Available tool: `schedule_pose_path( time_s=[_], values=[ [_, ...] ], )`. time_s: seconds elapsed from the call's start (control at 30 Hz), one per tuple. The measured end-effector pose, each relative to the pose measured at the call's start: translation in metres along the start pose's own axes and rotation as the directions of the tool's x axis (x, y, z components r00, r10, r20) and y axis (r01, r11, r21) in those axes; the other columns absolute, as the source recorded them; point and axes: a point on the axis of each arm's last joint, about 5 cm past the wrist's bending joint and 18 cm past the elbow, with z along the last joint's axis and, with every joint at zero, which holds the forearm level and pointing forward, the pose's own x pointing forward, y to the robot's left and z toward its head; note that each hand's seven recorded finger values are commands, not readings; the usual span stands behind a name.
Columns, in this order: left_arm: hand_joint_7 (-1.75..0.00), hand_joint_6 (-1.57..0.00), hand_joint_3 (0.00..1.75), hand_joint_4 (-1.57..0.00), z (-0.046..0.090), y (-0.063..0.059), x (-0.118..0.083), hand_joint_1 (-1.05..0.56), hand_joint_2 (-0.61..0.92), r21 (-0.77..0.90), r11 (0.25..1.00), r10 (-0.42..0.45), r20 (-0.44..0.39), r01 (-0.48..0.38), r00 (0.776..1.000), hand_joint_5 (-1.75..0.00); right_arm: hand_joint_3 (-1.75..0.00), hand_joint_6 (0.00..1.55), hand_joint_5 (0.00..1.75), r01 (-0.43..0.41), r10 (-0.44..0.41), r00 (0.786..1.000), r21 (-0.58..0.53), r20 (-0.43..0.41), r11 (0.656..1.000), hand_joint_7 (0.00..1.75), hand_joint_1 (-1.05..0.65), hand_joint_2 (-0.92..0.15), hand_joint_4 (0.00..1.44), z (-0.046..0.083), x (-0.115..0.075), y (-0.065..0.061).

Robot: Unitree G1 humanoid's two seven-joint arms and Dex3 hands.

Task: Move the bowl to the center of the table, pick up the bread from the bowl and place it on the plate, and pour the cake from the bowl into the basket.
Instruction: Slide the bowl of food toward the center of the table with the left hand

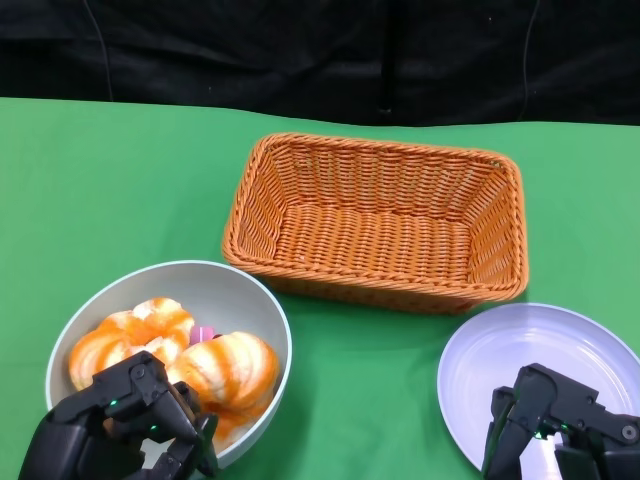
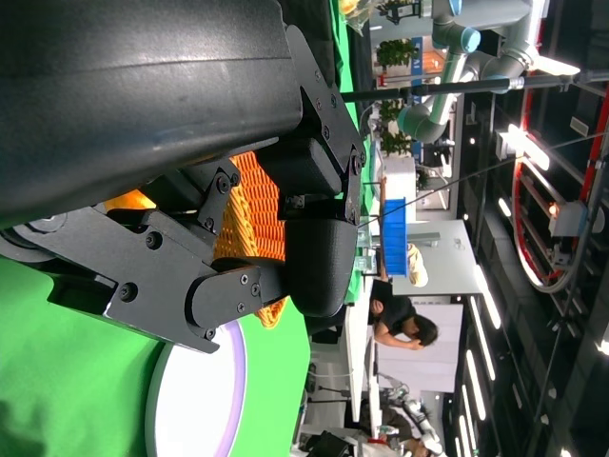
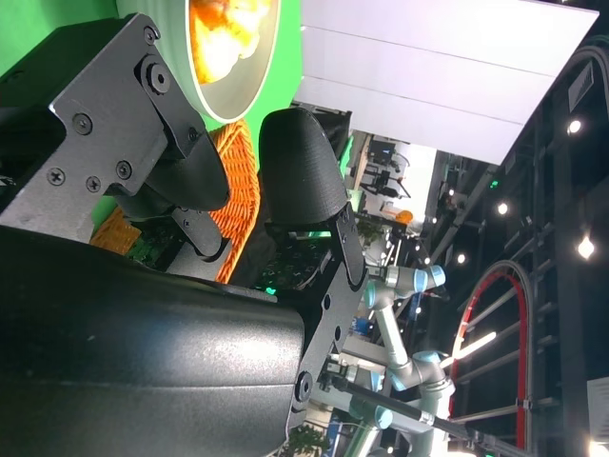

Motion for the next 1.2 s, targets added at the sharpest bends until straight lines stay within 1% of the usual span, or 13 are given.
schedule_pose_path(
  time_s=[0.47,0.5,0.57,0.6,0.63,0.7,0.73,0.77,0.8,0.83,0.93,1.07,1.2],
  values=[
    [-1.39,-0.83,0.80,-0.84,0.000,0.000,0.000,-0.17,0.69,0.000,1.000,0.001,-0.001,-0.001,1.000,-1.65,-1.75,0.87,1.75,0.000,0.000,1.000,0.002,0.000,1.000,1.75,0.27,-0.21,1.10,0.000,0.000,0.000],
    [-1.27,-0.84,0.75,-0.85,0.000,0.000,0.000,-0.15,0.73,0.001,1.000,0.001,-0.001,-0.001,1.000,-1.50,-1.75,0.86,1.75,0.000,0.000,1.000,0.002,0.000,1.000,1.75,0.26,-0.22,1.10,0.000,0.000,0.000],
    [-1.11,-0.87,0.64,-0.86,0.001,0.002,-0.001,-0.15,0.78,0.006,1.000,-0.005,-0.002,0.005,1.000,-1.34,-1.75,0.86,1.75,0.000,0.000,1.000,0.003,-0.001,1.000,1.75,0.26,-0.22,1.09,0.000,0.000,0.000],
    [-0.91,-0.87,0.42,-0.85,0.002,0.004,-0.001,-0.22,0.85,0.008,1.000,-0.011,0.000,0.011,1.000,-1.17,-1.75,0.86,1.75,0.001,0.000,1.000,0.002,-0.002,1.000,1.75,0.26,-0.22,1.09,0.000,0.000,0.000],
    [-0.81,-0.87,0.31,-0.84,0.003,0.006,-0.001,-0.25,0.88,0.008,1.000,-0.021,0.003,0.021,1.000,-1.08,-1.75,0.86,1.75,0.001,-0.001,1.000,0.002,-0.002,1.000,1.75,0.26,-0.22,1.09,0.000,0.000,0.000],
    [-0.73,-0.87,0.23,-0.83,0.005,0.010,0.000,-0.27,0.91,0.019,0.999,-0.048,0.011,0.048,0.999,-1.02,-1.75,0.86,1.75,0.001,-0.001,1.000,0.002,-0.002,1.000,1.75,0.26,-0.22,1.09,0.000,0.000,0.000],
    [-0.49,-0.90,0.15,-0.85,0.006,0.011,0.001,-0.32,0.92,0.025,0.998,-0.055,0.018,0.054,0.998,-0.82,-1.75,0.86,1.75,0.000,0.000,1.000,0.002,-0.002,1.000,1.75,0.27,-0.22,1.10,0.000,0.000,0.000],
    [-0.36,-0.94,0.13,-0.87,0.007,0.013,0.002,-0.34,0.92,0.031,0.998,-0.060,0.027,0.059,0.998,-0.72,-1.75,0.87,1.75,0.000,0.000,1.000,0.002,-0.002,1.000,1.75,0.27,-0.22,1.10,0.000,0.000,0.000],
    [-0.22,-0.88,0.12,-0.83,0.008,0.014,0.003,-0.39,0.92,0.040,0.997,-0.061,0.036,0.060,0.997,-0.62,-1.75,0.86,1.75,0.000,0.000,1.000,0.002,-0.002,1.000,1.75,0.28,-0.23,1.10,0.000,0.000,0.000],
    [-0.16,-0.83,0.12,-0.80,0.010,0.016,0.004,-0.41,0.92,0.058,0.996,-0.067,0.045,0.065,0.997,-0.58,-1.75,0.86,1.75,0.000,0.000,1.000,0.001,-0.002,1.000,1.75,0.28,-0.23,1.10,0.000,0.000,0.000],
    [-0.07,-0.77,0.14,-0.74,0.016,0.021,0.008,-0.43,0.92,0.122,0.989,-0.092,0.080,0.082,0.993,-0.52,-1.75,0.86,1.75,0.000,0.000,1.000,-0.001,-0.002,1.000,1.75,0.27,-0.24,1.10,0.000,0.000,0.000],
    [-0.04,-0.73,0.16,-0.70,0.023,0.027,0.010,-0.50,0.92,0.208,0.974,-0.110,0.110,0.085,0.988,-0.48,-1.75,0.86,1.75,0.000,0.000,1.000,-0.001,-0.002,1.000,1.75,0.27,-0.24,1.09,0.000,0.000,0.000],
    [0.00,-0.70,0.21,-0.67,0.029,0.034,0.011,-0.54,0.92,0.295,0.953,-0.108,0.134,0.064,0.985,-0.32,-1.75,0.86,1.75,0.000,0.000,1.000,0.000,-0.003,1.000,1.75,0.28,-0.24,1.10,0.000,-0.001,0.000]
  ],
)
